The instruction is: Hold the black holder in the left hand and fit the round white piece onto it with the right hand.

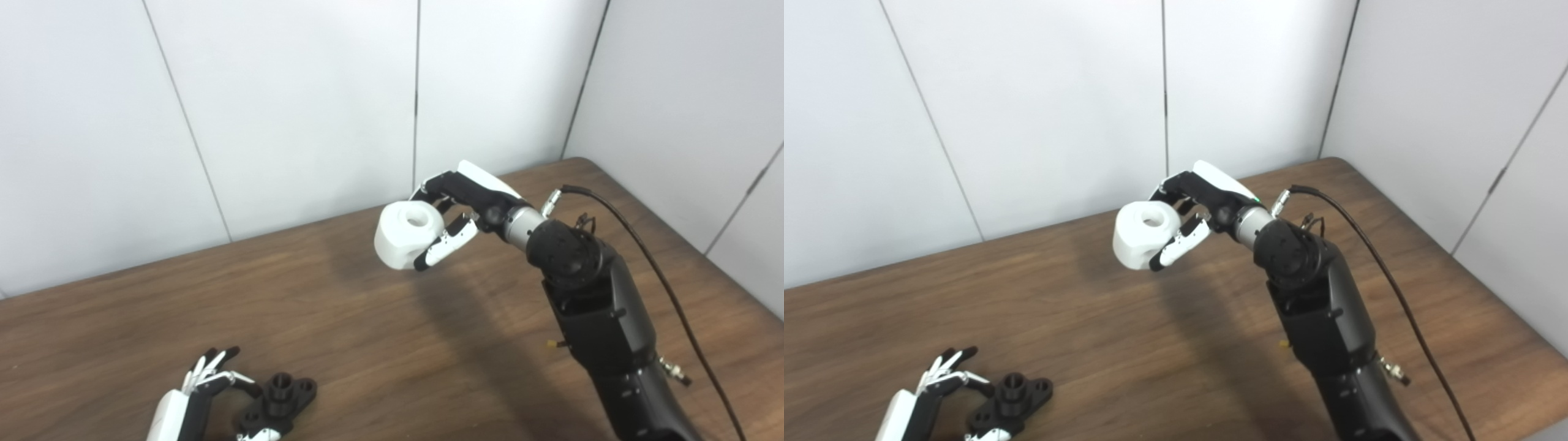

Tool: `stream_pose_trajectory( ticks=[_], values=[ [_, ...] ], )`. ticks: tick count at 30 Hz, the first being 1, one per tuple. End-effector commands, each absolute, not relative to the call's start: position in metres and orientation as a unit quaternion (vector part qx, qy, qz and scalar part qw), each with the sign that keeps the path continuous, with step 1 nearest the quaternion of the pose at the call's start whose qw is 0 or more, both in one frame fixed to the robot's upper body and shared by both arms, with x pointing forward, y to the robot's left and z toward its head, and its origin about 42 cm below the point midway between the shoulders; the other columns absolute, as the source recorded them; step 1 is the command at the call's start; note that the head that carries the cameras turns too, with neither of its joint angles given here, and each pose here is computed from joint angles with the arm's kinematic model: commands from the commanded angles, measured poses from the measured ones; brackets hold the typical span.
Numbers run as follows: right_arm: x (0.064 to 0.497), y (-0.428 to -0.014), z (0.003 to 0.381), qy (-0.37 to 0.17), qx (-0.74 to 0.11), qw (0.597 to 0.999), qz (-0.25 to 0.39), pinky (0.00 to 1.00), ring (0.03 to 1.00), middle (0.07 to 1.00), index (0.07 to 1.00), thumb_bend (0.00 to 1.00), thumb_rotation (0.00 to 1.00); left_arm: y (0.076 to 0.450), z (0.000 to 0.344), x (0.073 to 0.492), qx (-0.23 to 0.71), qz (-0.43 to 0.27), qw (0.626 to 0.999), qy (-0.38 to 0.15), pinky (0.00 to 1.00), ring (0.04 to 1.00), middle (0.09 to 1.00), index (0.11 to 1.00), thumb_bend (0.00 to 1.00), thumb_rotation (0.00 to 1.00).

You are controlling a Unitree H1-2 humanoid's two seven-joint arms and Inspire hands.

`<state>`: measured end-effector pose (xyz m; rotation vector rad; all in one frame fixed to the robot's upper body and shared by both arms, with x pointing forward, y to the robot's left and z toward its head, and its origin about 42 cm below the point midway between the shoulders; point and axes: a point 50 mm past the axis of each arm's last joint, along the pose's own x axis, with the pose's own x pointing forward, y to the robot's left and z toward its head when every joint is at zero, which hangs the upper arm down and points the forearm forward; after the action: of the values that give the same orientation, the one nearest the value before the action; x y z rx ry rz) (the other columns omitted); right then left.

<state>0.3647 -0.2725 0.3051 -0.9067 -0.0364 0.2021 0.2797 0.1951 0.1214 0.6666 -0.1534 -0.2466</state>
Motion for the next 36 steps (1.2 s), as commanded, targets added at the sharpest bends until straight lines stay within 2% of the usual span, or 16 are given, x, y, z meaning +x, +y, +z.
stream_pose_trajectory(
  ticks=[1, 5, 9, 13, 22, 36],
  values=[
    [0.361, -0.265, 0.332, -0.056, -0.45, 0.886, 0.095, 0.84, 0.851, 0.796, 0.477, 0.51, 0.13, 0.189, 0.116, 0.28, 0.329, -0.129, 0.933, -0.066, 1.0, 1.0, 0.911, 0.482, 0.52, 0.04],
    [0.35, -0.251, 0.335, -0.068, -0.45, 0.88, 0.138, 0.8, 0.83, 0.798, 0.478, 0.51, 0.13, 0.179, 0.115, 0.279, 0.335, -0.136, 0.931, -0.058, 1.0, 1.0, 0.915, 0.481, 0.52, 0.04],
    [0.343, -0.239, 0.332, -0.069, -0.454, 0.87, 0.177, 0.86, 0.852, 0.799, 0.478, 0.51, 0.13, 0.167, 0.117, 0.278, 0.347, -0.139, 0.926, -0.052, 1.0, 1.0, 0.912, 0.481, 0.52, 0.04],
    [0.34, -0.23, 0.328, -0.068, -0.451, 0.866, 0.205, 0.86, 0.854, 0.814, 0.477, 0.51, 0.13, 0.156, 0.118, 0.277, 0.35, -0.14, 0.925, -0.051, 1.0, 1.0, 0.912, 0.481, 0.52, 0.04],
    [0.336, -0.218, 0.326, -0.076, -0.448, 0.859, 0.237, 0.92, 0.897, 0.837, 0.477, 0.51, 0.13, 0.139, 0.122, 0.28, 0.353, -0.142, 0.924, -0.046, 1.0, 1.0, 0.914, 0.481, 0.52, 0.04],
    [0.329, -0.2, 0.314, -0.077, -0.447, 0.848, 0.273, 0.86, 0.89, 0.816, 0.476, 0.51, 0.13, 0.131, 0.127, 0.279, 0.348, -0.144, 0.925, -0.049, 1.0, 1.0, 0.916, 0.48, 0.52, 0.05]
  ],
)
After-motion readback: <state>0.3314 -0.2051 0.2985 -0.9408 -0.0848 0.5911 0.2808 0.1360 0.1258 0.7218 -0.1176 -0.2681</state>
